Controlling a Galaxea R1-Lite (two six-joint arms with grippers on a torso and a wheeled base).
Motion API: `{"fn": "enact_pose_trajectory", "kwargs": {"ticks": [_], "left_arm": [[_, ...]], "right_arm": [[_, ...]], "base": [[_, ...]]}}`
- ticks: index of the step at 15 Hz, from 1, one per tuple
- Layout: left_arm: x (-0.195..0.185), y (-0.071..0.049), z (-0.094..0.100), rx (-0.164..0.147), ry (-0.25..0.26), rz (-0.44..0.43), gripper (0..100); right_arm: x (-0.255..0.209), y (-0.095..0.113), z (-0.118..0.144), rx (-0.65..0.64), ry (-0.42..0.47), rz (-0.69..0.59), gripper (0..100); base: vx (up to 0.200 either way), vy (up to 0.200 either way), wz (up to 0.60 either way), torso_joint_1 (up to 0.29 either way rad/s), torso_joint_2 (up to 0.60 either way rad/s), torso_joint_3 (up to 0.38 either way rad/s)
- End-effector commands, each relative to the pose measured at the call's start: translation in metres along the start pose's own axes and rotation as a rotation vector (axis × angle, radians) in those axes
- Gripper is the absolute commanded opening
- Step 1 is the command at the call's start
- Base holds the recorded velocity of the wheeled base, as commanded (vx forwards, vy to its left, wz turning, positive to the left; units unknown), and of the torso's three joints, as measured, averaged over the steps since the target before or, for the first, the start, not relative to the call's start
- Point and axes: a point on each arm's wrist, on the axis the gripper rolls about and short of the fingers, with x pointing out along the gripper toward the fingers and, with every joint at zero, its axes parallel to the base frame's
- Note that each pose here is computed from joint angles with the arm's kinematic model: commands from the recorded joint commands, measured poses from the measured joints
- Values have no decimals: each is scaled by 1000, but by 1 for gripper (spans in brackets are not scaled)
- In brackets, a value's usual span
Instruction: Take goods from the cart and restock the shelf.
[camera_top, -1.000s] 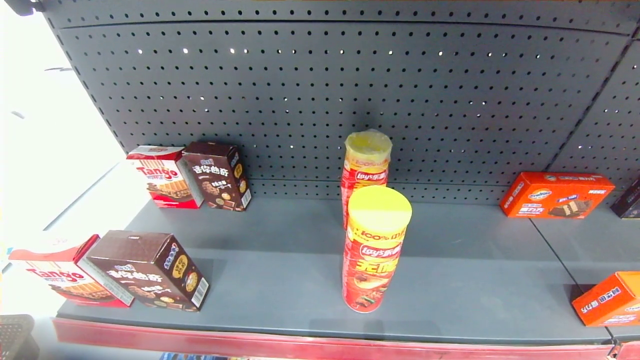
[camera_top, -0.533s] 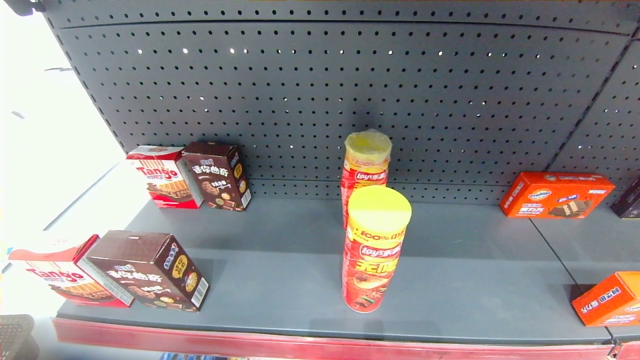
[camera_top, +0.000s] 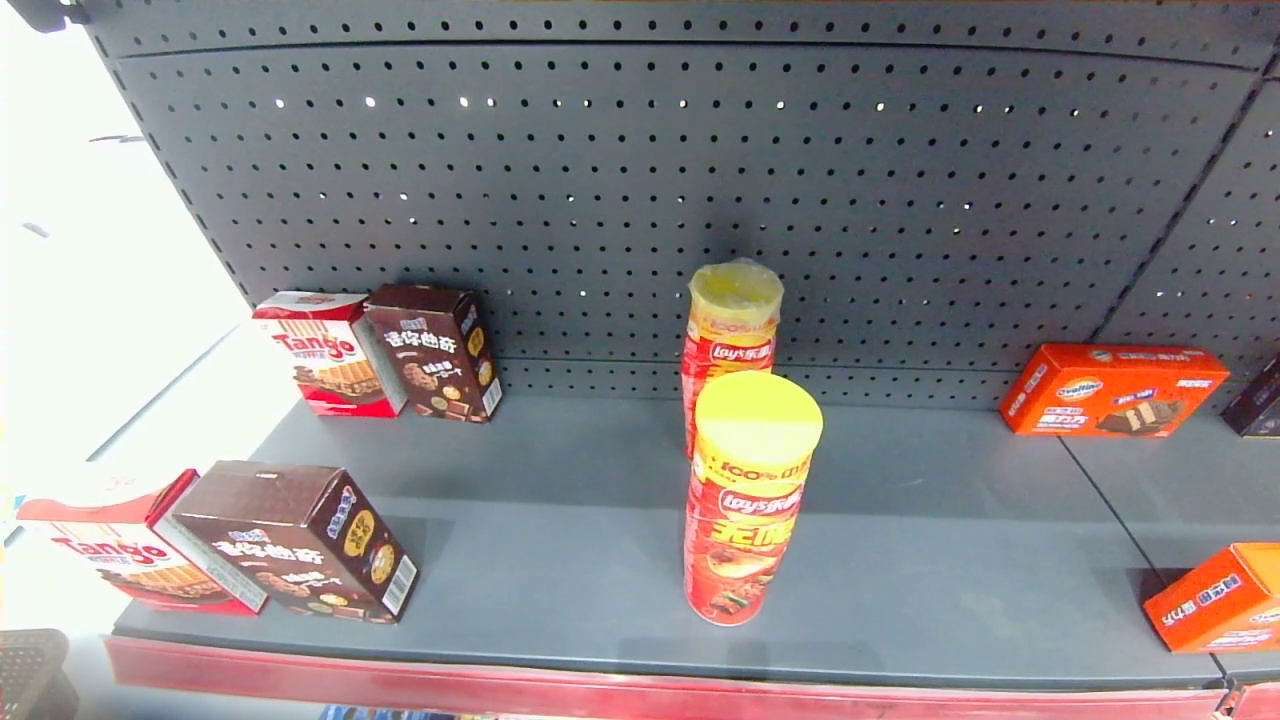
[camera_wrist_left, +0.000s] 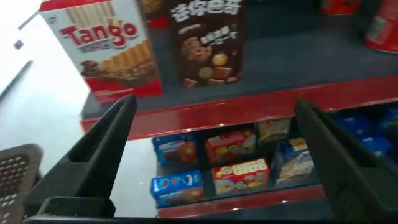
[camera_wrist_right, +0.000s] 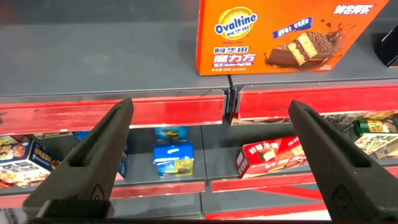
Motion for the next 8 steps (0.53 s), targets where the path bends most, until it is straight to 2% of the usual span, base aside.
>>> {"fn": "enact_pose_trajectory", "kwargs": {"ticks": [1, 5, 6, 7, 8], "left_arm": [[-1, 6, -1, -59, 5, 258, 100], [-1, 6, -1, -47, 8, 273, 100], [0, 4, 0, 16, 8, 189, 100], [0, 3, -1, 46, 3, 117, 100], [0, 0, 0, 40, -1, 6, 100]], "right_arm": [[0, 0, 0, 2, 3, 0, 100], [0, 0, 0, 1, 3, 0, 100], [0, 0, 0, 1, 3, 0, 100], [0, 0, 0, 1, 3, 0, 100], [0, 0, 0, 1, 3, 0, 100]], "base": [[0, 0, 0, 0, 0, 0], [0, 0, 0, 0, 0, 0], [0, 0, 0, 0, 0, 0], [0, 0, 0, 0, 0, 0], [0, 0, 0, 0, 0, 0]]}}
